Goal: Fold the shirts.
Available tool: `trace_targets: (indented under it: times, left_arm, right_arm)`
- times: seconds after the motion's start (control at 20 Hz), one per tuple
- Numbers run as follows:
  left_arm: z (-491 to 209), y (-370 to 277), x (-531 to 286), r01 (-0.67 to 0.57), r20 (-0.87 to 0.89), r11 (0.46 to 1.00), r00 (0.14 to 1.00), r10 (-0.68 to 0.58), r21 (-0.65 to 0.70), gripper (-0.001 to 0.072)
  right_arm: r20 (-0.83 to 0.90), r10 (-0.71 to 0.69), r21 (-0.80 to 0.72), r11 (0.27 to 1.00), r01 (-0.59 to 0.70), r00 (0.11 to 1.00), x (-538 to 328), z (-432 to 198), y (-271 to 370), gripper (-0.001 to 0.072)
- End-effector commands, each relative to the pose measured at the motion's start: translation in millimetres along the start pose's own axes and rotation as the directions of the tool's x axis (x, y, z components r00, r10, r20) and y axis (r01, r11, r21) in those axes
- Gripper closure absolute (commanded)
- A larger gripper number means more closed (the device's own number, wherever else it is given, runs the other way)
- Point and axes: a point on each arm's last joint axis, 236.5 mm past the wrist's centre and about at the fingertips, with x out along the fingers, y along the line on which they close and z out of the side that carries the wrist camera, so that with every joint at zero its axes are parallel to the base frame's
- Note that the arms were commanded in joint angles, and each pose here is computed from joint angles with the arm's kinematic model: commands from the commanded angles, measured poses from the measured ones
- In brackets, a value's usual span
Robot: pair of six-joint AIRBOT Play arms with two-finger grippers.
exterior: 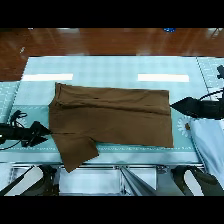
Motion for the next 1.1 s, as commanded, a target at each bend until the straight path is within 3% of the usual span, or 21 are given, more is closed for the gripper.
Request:
trace_targets:
  times: [0.0,0.3,0.4,0.5,0.55,0.75,1.05]
  left_arm:
    - [-14.8,-14.0,20.9,0.048,-0.042,0.998,0.998,-0.047,0.028,0.0201]
    - [-27.3,-25.5,48.2,0.009,-0.108,0.992,0.994,0.005,0.126,0.0223]
    - [-32.0,-26.7,46.6,0.01,-0.132,0.99,0.991,0.009,0.14,0.0689]
    - [-31.0,-33.6,39.4,0.023,-0.145,0.988,0.989,0.0,0.156,0.0694]
    - [-29.1,-36.6,35.8,0.026,-0.143,0.986,0.99,-0.002,0.165,0.0695]
    - [-24.9,-38.6,33.5,0.027,-0.129,0.982,0.992,-0.002,0.186,0.0694]
    - [-17.2,-43.2,34.0,0.039,-0.097,0.987,0.995,-0.023,0.158,0.0694]
  right_arm:
    - [0.034,0.023,0.004,1.0,-0.023,0.999,-1.3,4.0,6.5,0.0305]
    - [0.189,-0.049,0.141,0.99,0.022,0.981,-15.8,39.7,-22.0,0.0296]
    - [0.227,-0.19,0.252,0.959,0.13,0.955,-39.1,44.0,-73.8,0.0295]
    - [0.116,-0.405,0.464,0.829,0.311,0.907,-60.3,13.3,-149.0,0.0296]
    - [0.033,-0.433,0.502,0.786,0.36,0.901,-55.3,-9.6,-167.1,0.0296]
    - [-0.327,-0.242,0.435,0.819,0.373,0.914,4.8,-114.3,-155.5,0.0296]
    - [-0.511,-0.131,0.415,0.828,0.377,0.85,37.9,-171.6,-149.0,0.0296]
